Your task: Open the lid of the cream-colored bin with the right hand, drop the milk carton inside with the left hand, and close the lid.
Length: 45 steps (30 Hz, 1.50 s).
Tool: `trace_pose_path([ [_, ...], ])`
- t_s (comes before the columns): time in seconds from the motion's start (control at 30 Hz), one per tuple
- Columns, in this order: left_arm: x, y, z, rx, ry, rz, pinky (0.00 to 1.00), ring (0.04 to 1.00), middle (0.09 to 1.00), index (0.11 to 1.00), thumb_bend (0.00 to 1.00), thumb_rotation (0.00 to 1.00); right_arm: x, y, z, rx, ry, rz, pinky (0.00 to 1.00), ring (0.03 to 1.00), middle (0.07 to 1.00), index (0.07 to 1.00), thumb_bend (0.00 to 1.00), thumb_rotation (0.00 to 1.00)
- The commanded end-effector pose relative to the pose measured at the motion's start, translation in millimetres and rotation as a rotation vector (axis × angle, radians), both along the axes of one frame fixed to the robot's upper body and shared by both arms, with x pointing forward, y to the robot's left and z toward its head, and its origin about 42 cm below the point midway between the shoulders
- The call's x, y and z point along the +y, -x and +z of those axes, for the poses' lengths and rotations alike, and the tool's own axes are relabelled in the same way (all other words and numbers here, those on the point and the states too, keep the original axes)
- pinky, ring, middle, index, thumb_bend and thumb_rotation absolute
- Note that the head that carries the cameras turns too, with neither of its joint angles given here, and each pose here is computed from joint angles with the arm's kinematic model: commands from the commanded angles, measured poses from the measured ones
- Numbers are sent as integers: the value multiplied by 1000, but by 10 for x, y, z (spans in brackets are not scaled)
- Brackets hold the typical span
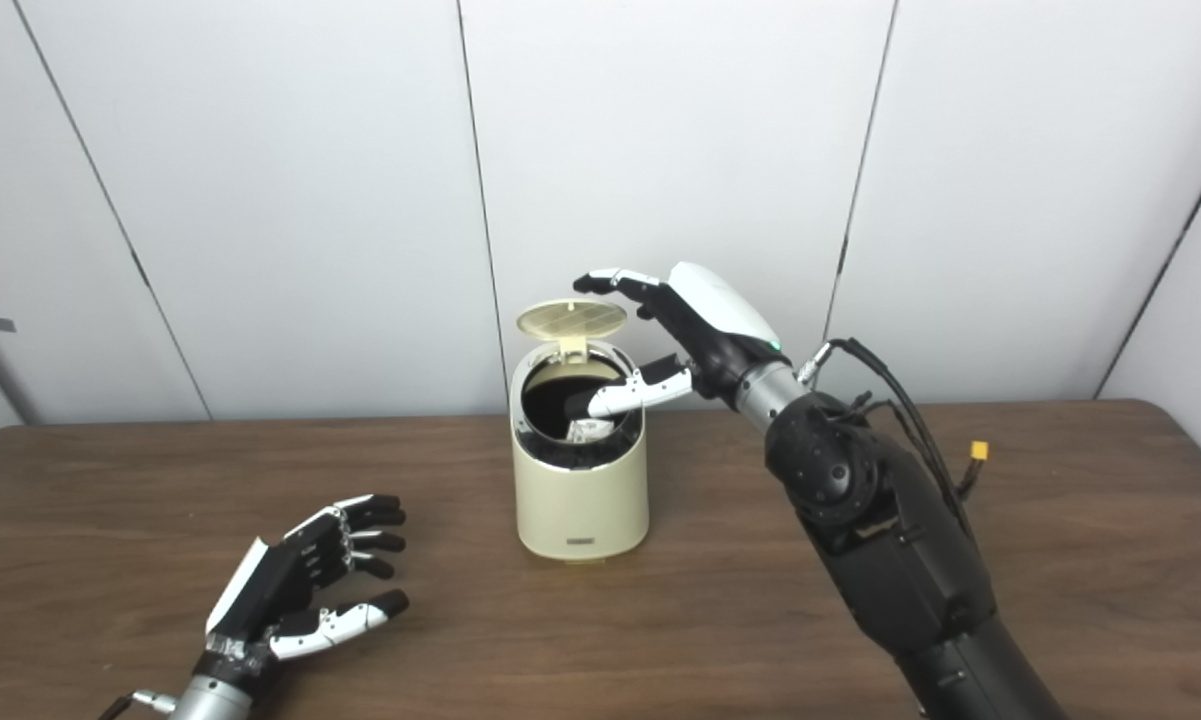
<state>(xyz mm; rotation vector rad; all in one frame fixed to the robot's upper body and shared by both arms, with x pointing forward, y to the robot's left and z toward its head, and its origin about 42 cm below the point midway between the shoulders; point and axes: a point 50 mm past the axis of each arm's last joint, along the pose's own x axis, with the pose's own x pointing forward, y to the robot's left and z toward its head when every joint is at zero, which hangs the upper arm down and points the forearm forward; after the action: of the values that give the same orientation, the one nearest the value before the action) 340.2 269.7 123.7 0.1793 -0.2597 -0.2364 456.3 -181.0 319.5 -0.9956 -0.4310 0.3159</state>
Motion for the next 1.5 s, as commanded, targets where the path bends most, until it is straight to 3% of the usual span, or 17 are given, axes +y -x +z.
trace_pose_path([
  [0.0, -18, -32, 11, -11, -3, 7, 606, 703, 777, 799, 706, 132, 48, -1, 382, -141, 46, 41, 770, 888, 834, 773, 856, 461],
  [0.27, -8, -40, -4, -11, -10, 17, 614, 701, 764, 796, 729, 170, 34, 106, 381, -211, 146, 85, 830, 932, 803, 776, 878, 485],
  [0.57, -12, -35, -21, -8, -11, 21, 610, 697, 770, 800, 722, 160, 54, 236, 374, -271, 178, 124, 792, 935, 788, 778, 869, 491],
  [0.77, -13, -20, -27, -1, 2, 28, 617, 700, 770, 796, 735, 161, 89, 299, 348, -281, 179, 155, 813, 944, 788, 775, 868, 473],
  [1.03, -10, -25, -27, -7, -17, 33, 620, 698, 770, 794, 722, 158, 105, 334, 275, -279, 199, 173, 957, 951, 779, 774, 871, 449],
  [1.47, 8, -5, -47, 5, -11, 45, 611, 700, 770, 799, 737, 168, 72, 397, 111, -285, 250, 183, 947, 923, 757, 764, 853, 483],
])
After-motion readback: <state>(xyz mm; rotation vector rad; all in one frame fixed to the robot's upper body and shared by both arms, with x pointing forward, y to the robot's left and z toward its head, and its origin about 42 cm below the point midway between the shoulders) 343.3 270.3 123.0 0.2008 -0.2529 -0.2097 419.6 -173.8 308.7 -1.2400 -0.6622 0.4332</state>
